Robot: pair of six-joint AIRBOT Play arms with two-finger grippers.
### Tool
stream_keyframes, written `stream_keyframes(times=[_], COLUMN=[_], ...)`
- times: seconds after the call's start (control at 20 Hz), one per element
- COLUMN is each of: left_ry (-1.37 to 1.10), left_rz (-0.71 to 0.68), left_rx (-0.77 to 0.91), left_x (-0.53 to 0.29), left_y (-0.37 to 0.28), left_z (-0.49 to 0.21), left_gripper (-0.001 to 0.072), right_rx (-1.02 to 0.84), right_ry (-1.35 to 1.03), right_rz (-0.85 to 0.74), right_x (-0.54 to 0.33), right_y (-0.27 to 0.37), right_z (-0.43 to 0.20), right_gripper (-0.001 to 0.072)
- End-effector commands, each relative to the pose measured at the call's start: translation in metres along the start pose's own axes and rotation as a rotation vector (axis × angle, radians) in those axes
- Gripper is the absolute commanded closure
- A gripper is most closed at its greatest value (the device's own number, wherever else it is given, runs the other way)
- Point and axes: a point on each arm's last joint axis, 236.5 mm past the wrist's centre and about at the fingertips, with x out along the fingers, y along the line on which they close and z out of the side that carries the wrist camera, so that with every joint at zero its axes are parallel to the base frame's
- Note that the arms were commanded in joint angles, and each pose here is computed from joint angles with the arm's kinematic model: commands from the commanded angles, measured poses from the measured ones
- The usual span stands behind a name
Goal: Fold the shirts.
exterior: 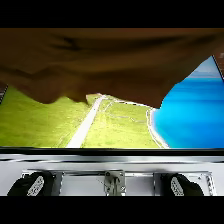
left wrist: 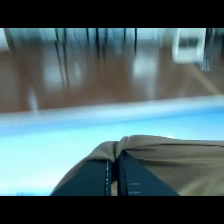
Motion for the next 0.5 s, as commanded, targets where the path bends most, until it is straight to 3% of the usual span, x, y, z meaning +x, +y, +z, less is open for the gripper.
stream_keyframes(times=[0.0, 0.25, 0.45], left_ry=[-0.255, -0.041, 0.091], left_rz=[0.045, 0.151, 0.192], left_rx=[0.104, 0.171, 0.165], left_x=[-0.085, -0.095, -0.088], left_y=[-0.034, -0.015, 0.003], left_z=[0.084, 0.035, 0.002], left_gripper=[0.0667, 0.0666, 0.0666], right_rx=[-0.094, -0.138, -0.071], right_ry=[-0.296, -0.032, 0.066], right_rz=[-0.148, -0.22, -0.294], right_x=[-0.107, -0.125, -0.12], right_y=[0.017, 0.009, -0.014], right_z=[0.084, 0.023, 0.0], right_gripper=[0.0638, 0.0637, 0.0637])
